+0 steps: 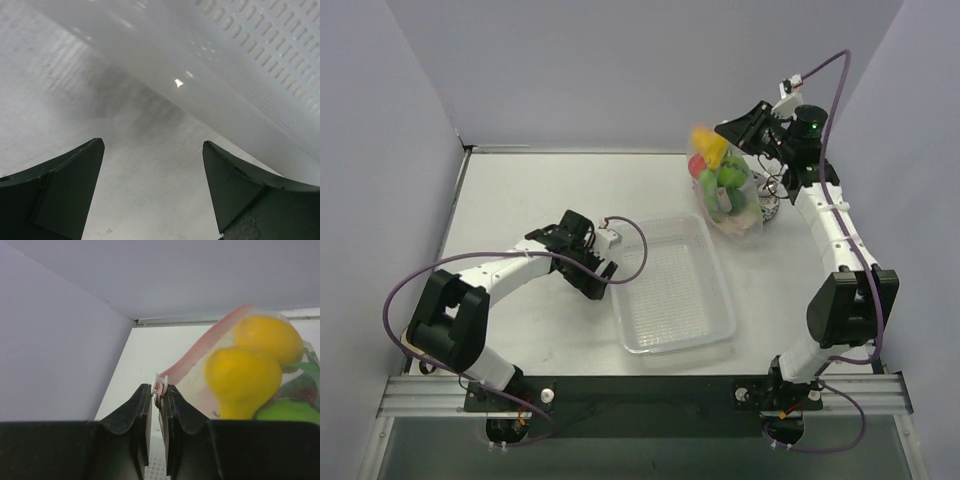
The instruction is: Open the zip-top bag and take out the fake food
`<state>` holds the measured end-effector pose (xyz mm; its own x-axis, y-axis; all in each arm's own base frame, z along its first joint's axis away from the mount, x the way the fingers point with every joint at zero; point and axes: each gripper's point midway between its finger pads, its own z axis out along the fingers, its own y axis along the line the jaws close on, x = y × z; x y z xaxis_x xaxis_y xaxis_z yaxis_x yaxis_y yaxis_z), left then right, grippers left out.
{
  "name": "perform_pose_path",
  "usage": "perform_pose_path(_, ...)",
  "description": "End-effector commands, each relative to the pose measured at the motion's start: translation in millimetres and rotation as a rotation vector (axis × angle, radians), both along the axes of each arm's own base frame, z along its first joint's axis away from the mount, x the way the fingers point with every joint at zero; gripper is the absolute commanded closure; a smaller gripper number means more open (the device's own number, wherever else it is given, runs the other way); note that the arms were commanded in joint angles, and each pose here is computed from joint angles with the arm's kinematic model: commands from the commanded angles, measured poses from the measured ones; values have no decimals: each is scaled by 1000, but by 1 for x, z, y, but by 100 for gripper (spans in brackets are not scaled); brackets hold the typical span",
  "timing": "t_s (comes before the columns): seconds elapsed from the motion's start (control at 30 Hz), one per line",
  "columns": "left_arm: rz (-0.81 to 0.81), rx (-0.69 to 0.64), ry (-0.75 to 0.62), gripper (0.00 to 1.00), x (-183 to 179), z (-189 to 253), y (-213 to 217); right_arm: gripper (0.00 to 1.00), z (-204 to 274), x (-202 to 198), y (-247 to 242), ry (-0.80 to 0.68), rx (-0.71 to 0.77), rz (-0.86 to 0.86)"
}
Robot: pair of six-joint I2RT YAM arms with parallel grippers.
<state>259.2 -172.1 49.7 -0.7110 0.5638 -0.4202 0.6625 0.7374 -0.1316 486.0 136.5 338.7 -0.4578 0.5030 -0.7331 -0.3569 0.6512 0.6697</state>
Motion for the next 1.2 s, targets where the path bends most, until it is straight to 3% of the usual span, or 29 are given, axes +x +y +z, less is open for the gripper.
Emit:
perform_pose_path(0.0,-37,-44,-21,9,-8,13,-22,100,113,-41,1,-281,-9,27)
perform_pose_path(0.23,-66,-59,-79,6,5,27,-36,100,159,-77,15,-380,-25,57)
perform_pose_path(0.47,38,-7,-202,4,61,41,-24,100,186,-118,13,-432,-45,46)
perform_pose_path(0.63,98,0,-182,4,82,32,-13,100,165,-148,17,-402,-46,56)
perform_pose_path(1.17,108,-99,-181,5,127,62,-65,100,109,-208,35,-297,-33,107)
